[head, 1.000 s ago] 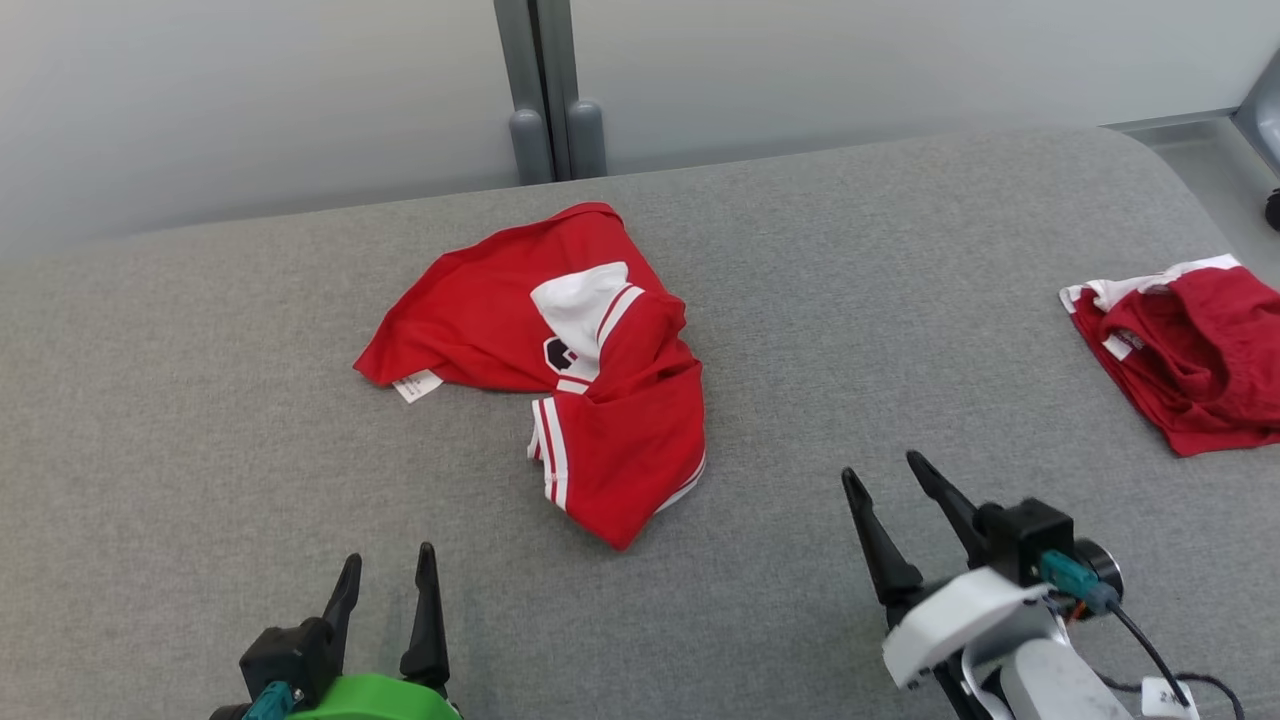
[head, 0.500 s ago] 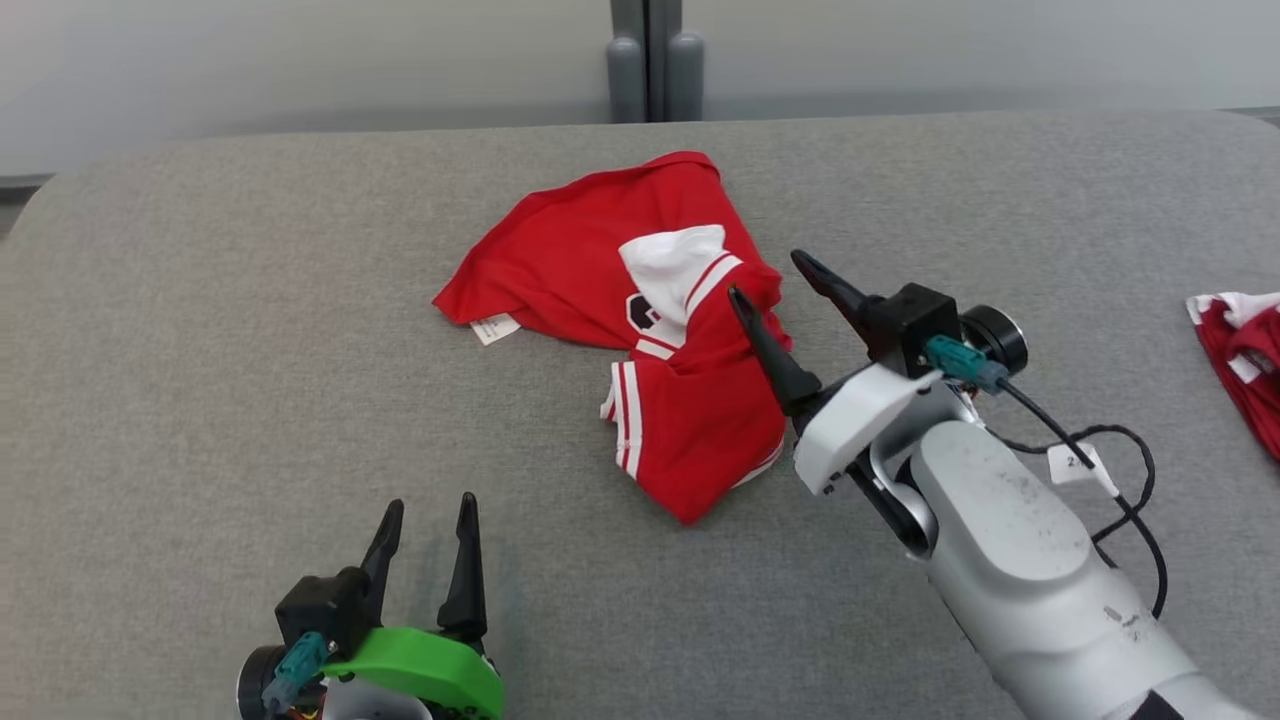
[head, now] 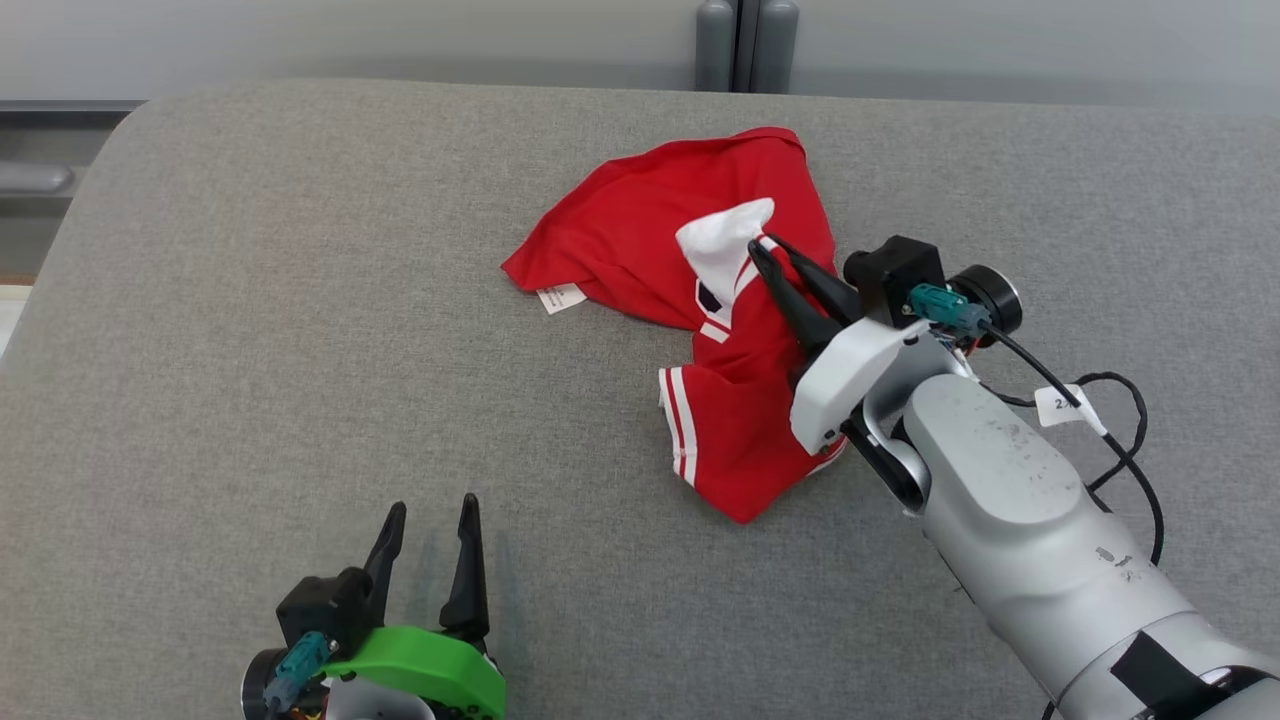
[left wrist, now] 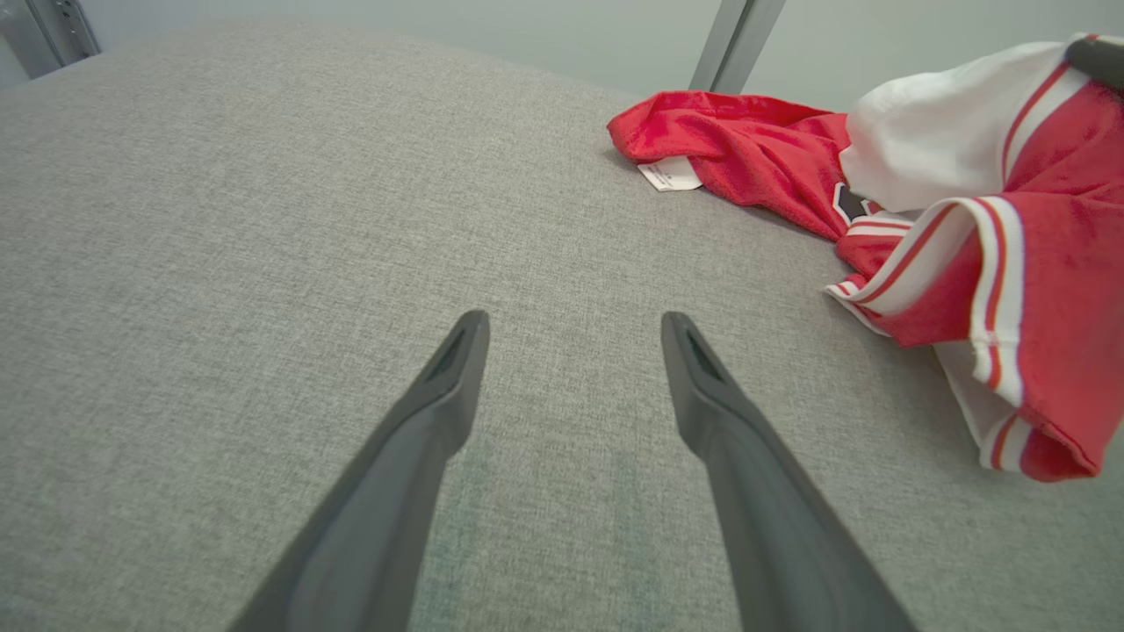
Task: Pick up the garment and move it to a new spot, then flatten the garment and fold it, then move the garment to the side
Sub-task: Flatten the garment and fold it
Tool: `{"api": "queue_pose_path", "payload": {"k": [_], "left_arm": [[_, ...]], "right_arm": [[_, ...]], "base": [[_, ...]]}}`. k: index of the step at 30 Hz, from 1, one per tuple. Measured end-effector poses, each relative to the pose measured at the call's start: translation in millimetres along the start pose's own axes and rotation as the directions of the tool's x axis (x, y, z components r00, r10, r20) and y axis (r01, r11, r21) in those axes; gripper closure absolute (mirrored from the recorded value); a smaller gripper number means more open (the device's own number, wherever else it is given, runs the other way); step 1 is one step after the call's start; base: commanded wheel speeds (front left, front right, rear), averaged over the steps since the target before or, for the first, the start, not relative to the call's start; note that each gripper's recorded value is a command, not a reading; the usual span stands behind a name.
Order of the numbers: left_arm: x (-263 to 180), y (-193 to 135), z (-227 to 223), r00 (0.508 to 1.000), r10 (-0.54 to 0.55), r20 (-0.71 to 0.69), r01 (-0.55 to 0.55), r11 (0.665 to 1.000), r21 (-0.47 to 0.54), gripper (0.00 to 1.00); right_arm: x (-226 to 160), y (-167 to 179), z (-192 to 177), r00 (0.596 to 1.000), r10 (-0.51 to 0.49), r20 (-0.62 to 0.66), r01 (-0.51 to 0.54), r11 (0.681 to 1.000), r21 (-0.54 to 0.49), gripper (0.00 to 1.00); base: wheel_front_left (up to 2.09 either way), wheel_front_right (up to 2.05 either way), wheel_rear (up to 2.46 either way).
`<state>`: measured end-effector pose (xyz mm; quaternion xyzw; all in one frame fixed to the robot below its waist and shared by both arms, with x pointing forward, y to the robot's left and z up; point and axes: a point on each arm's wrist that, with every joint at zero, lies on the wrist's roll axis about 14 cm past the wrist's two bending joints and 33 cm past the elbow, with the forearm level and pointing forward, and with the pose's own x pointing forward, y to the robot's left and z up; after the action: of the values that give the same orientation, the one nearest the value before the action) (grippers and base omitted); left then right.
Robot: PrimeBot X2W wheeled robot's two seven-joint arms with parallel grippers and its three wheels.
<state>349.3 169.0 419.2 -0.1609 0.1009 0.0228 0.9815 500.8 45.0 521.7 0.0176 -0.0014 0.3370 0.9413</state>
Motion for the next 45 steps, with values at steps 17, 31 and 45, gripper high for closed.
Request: {"api": "queue_pose_path", "payload": {"k": [17, 31, 45], "left_arm": [[-12.0, -3.6, 2.1, 1.000, -0.012, 0.012, 0.012, 1.000, -0.008, 0.00], [-21.0, 8.3, -8.7, 0.999, 0.036, -0.018, -0.036, 0.999, -0.028, 0.00], [-1.0, 1.0, -15.9, 0.999, 0.010, -0.052, -0.011, 1.000, -0.014, 0.00]], "right_arm": [[-1.2, 98.1, 236.2, 0.764, 0.301, 0.571, -0.311, 0.947, -0.083, 1.00], [14.3, -62.8, 200.2, 0.877, -0.086, 0.473, 0.135, 0.988, -0.072, 1.00], [-33.7, -167.1, 46.7, 0.915, -0.383, 0.128, 0.398, 0.909, -0.126, 0.00]], "base": [[0.00, 0.00, 0.00], [0.00, 0.00, 0.00], [0.00, 0.00, 0.00]]}}
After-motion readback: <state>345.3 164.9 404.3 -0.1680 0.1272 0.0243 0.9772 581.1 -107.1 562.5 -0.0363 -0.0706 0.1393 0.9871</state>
